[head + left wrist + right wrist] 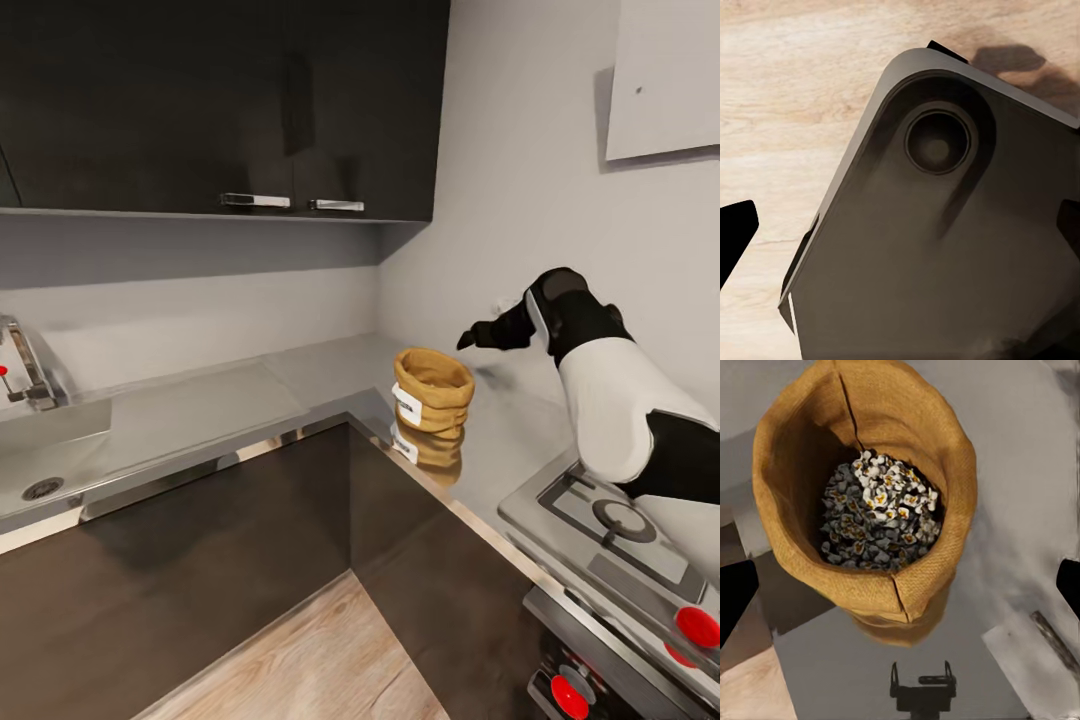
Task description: In the kitchen, take the popcorn bag from the countertop, put it into the microwave, and heat it until the popcorn is cooked so the cooked popcorn ends up inside the bag.
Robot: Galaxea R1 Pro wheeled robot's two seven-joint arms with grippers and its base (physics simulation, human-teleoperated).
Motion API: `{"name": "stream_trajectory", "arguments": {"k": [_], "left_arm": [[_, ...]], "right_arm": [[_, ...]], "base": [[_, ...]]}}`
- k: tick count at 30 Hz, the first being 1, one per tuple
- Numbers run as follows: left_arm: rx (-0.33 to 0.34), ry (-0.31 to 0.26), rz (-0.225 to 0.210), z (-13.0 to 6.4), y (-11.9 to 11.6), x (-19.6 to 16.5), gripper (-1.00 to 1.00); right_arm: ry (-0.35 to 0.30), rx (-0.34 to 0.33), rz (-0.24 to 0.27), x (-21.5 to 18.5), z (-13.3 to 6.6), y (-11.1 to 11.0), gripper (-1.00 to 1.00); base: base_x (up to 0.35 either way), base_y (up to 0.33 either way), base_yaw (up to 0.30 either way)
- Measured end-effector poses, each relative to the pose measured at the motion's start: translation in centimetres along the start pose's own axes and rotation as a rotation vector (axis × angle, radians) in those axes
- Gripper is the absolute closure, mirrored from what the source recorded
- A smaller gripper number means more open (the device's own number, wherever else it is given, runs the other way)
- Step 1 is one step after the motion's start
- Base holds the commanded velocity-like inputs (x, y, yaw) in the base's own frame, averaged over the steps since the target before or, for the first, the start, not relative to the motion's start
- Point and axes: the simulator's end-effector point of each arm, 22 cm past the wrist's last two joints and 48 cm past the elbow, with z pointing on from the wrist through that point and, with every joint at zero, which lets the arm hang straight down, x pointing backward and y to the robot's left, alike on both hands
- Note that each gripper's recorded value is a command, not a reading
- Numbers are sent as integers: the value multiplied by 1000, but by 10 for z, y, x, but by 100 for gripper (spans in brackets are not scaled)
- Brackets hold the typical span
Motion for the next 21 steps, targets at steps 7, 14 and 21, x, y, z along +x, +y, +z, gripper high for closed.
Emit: {"name": "stream_trajectory", "arguments": {"k": [7, 14, 21], "left_arm": [[0, 0, 0, 0, 0, 0, -100], [1, -1, -1, 0, -1, 0, -100], [3, 5, 2, 0, -1, 2, -100]], "right_arm": [[-50, 18, 44, -7, 7, 1, -100], [-44, 19, 35, -4, 11, 5, -100], [-11, 19, 32, 8, 19, 5, -100]], "base": [[0, 0, 0], [0, 0, 0], [209, 0, 0]]}}
